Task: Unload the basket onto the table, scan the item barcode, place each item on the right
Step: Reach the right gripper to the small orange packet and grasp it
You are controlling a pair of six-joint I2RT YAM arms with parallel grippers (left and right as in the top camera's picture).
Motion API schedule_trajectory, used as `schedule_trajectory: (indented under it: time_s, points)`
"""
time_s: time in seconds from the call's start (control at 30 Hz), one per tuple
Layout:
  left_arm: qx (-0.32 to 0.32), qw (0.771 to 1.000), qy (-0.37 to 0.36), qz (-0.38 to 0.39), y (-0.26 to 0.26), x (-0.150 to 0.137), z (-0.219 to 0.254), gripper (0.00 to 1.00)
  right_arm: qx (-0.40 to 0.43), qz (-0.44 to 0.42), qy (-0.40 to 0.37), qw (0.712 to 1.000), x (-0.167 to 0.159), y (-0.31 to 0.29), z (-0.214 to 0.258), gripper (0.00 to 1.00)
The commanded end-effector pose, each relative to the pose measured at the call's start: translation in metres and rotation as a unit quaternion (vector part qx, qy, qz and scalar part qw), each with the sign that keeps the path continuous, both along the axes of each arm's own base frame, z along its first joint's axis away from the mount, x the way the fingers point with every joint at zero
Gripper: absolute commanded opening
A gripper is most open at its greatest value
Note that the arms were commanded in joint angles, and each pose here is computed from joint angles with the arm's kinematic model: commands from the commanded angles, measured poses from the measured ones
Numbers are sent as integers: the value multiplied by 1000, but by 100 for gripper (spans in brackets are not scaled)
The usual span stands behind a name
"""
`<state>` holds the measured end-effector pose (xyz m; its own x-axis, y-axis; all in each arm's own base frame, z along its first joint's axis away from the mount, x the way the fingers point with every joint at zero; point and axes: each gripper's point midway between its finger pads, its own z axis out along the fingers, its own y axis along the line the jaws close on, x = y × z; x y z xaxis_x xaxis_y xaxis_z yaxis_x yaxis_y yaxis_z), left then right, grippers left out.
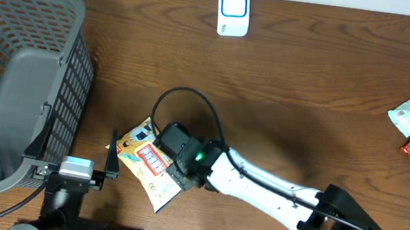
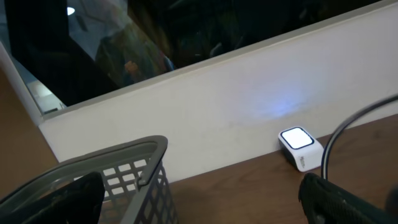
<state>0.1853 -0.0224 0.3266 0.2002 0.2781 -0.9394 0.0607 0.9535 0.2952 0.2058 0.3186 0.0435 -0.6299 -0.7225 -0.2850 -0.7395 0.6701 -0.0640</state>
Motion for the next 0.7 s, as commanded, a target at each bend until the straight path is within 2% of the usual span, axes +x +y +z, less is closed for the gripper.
schedule_trajectory:
  time_s: [0.0,0.1,0.23,0.3,0.4,0.43,0.57,0.63,0.67]
  points:
    - [6,1000,-7,8,3,-1,2,100,-22,24,-25,999,0,-1,-14,68]
    - [6,1000,-7,8,3,-1,2,100,-39,16,-50,998,10,-3,-23,66]
    - [6,1000,-7,8,2,-1,2,100,-51,14,-65,996,18,-1,-37,56]
    - [6,1000,-5,8,2,-1,1,100,-67,16,-56,996,15,-5,-47,40]
    - [6,1000,-5,8,2,-1,1,100,-81,14,-47,996,12,-11,-52,9]
    - [6,1000,-5,8,2,-1,1,100,-81,5,-45,996,11,-13,-52,2]
    - [6,1000,-5,8,2,-1,1,100,-72,-70,-32,994,19,-19,-32,1]
    - [6,1000,-5,8,2,-1,1,100,-29,-106,-1,994,31,-14,-1,1]
    - [6,1000,-5,8,2,-1,1,100,24,-142,32,989,44,-11,26,1]
